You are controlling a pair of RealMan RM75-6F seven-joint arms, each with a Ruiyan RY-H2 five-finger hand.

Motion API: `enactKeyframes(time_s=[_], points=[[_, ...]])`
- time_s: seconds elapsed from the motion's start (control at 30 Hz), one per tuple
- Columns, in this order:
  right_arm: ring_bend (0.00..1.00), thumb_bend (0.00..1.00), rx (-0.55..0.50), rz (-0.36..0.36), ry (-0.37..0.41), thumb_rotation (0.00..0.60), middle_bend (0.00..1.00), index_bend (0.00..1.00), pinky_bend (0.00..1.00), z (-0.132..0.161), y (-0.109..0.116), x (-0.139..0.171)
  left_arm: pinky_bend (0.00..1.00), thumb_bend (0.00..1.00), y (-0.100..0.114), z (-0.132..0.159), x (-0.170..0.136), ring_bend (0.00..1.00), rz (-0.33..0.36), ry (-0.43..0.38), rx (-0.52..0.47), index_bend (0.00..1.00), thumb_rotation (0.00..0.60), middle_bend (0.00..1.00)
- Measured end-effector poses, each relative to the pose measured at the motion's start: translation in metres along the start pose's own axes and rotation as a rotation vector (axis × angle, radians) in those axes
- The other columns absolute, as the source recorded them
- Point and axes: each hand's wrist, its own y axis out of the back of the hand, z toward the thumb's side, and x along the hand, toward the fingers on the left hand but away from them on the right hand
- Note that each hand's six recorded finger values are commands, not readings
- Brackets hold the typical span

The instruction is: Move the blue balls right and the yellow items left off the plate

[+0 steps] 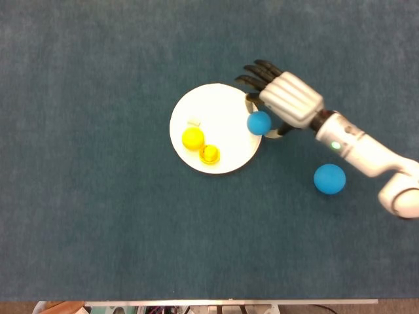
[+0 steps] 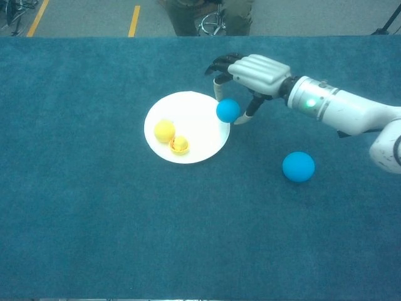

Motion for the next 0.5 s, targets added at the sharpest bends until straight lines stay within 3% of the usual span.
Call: enactKeyframes(time_s=[0.23,0.5], points=[[0.02,0.0,0.067,0.038,-0.053,0.6,0.16,0.57,0.04,-0.01,0.005,0.059,0.51,0.01,0.002,0.011,0.002,0.39,0.007,-0.019,0.011,0.42,0.6,0.49],[0.02,0.0,0.063,0.143,-0.19,0.6,0.16,0.57,0.04,-0.032,-0.026,0.116,0.51,0.01,0.002,0.018,0.004,0.39,0.002,-0.025,0.023,0.42,0.6,0.49]])
